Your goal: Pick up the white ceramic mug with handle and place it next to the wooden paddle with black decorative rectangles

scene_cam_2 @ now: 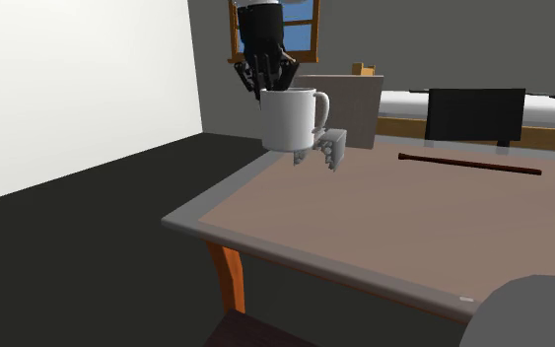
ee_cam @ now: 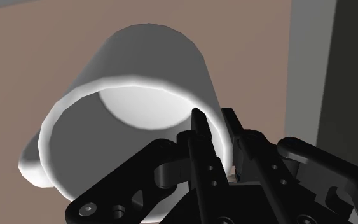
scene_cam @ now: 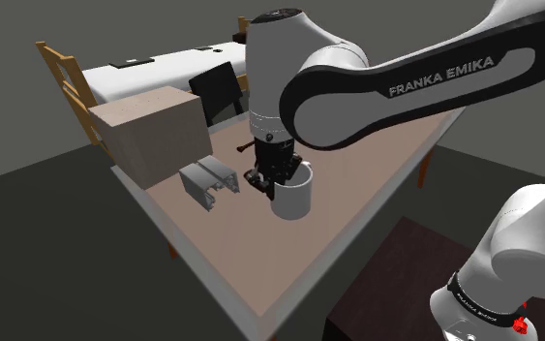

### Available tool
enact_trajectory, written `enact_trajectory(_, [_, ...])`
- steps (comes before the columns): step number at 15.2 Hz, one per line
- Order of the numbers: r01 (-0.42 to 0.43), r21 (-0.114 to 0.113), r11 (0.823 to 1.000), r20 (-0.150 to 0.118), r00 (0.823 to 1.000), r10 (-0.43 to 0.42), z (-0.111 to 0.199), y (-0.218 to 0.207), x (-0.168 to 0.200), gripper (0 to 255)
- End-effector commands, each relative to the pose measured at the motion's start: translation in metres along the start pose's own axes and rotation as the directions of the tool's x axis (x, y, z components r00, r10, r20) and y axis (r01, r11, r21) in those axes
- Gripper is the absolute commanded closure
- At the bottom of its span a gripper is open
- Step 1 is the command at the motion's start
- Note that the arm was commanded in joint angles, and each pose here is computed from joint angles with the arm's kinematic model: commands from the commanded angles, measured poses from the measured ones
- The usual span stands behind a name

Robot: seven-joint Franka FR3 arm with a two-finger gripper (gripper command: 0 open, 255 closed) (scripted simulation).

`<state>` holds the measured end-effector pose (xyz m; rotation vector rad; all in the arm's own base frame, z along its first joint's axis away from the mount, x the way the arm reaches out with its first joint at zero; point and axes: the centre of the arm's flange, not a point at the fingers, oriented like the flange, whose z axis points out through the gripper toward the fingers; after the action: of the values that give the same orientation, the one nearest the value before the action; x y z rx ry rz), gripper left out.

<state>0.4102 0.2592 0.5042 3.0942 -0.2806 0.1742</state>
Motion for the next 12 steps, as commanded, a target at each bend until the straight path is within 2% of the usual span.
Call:
enact_trajectory(1, [0.000, 0.000, 1.000, 0.000, 1.000, 0.000, -0.011, 0.000, 0.001, 255])
enact_trajectory(2, [0.000, 0.000, 1.000, 0.000, 1.000, 0.000, -0.015, 0.000, 0.002, 255])
enact_trajectory(12, [0.000, 0.000, 1.000, 0.000, 1.000, 0.000, 0.024, 0.056, 0.115, 255])
